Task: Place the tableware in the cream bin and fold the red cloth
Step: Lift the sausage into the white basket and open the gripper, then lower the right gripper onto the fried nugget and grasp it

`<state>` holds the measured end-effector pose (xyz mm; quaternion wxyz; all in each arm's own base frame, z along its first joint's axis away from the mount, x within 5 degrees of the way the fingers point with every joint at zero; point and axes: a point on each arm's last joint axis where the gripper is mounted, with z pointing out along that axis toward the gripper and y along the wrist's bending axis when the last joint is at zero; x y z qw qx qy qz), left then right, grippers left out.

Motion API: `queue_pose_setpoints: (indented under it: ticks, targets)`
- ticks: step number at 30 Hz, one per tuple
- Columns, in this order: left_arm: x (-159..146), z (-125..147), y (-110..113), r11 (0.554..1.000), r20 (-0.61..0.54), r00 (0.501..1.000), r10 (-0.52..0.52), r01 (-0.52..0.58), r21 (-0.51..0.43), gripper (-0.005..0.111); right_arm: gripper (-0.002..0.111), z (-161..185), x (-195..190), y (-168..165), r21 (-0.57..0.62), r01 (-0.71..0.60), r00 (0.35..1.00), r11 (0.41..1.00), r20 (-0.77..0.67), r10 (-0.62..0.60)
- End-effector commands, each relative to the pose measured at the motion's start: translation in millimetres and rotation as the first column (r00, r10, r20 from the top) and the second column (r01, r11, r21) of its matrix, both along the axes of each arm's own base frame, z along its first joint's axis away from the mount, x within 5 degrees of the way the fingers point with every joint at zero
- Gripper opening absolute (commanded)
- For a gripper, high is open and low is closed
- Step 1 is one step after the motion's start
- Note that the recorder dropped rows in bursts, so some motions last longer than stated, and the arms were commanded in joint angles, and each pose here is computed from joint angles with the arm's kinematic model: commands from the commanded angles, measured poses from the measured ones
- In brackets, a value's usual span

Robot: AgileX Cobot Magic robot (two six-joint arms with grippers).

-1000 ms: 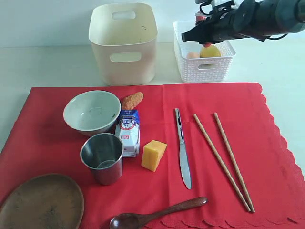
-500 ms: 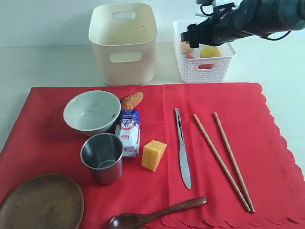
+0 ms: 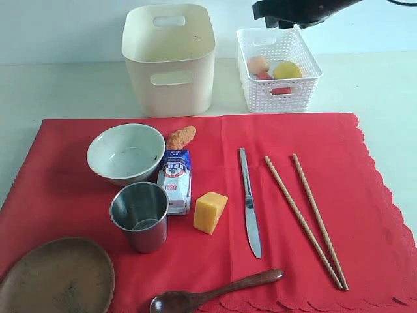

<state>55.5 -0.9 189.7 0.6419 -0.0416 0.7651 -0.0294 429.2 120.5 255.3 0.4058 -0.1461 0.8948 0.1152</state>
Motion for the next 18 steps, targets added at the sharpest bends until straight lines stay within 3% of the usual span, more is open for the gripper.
queue_pose_setpoints:
  ticks: [1, 4, 14, 18]
  targets:
    - [-0.3, 0.7, 0.2, 1.0, 0.01, 1.0, 0.001, -0.001, 0.007, 0.003, 0.015, 25.9, -18.7, -0.6, -0.006, -0.052, 0.998, 0.999, -0.039, 0.051]
    - [-0.3, 0.7, 0.2, 1.0, 0.01, 1.0, 0.001, -0.001, 0.007, 0.003, 0.0, 32.2, -31.0, -1.9, -0.006, -0.072, 0.995, 0.997, -0.076, 0.071]
    - [-0.3, 0.7, 0.2, 1.0, 0.01, 1.0, 0.001, -0.001, 0.007, 0.003, 0.0, 26.5, -94.1, -9.8, -0.006, -0.094, 0.983, 0.996, -0.156, 0.092]
    - [-0.3, 0.7, 0.2, 1.0, 0.01, 1.0, 0.001, -0.001, 0.007, 0.003, 0.0, 5.9, -122.4, 26.8, -0.033, -0.222, 0.962, 0.975, -0.172, 0.213]
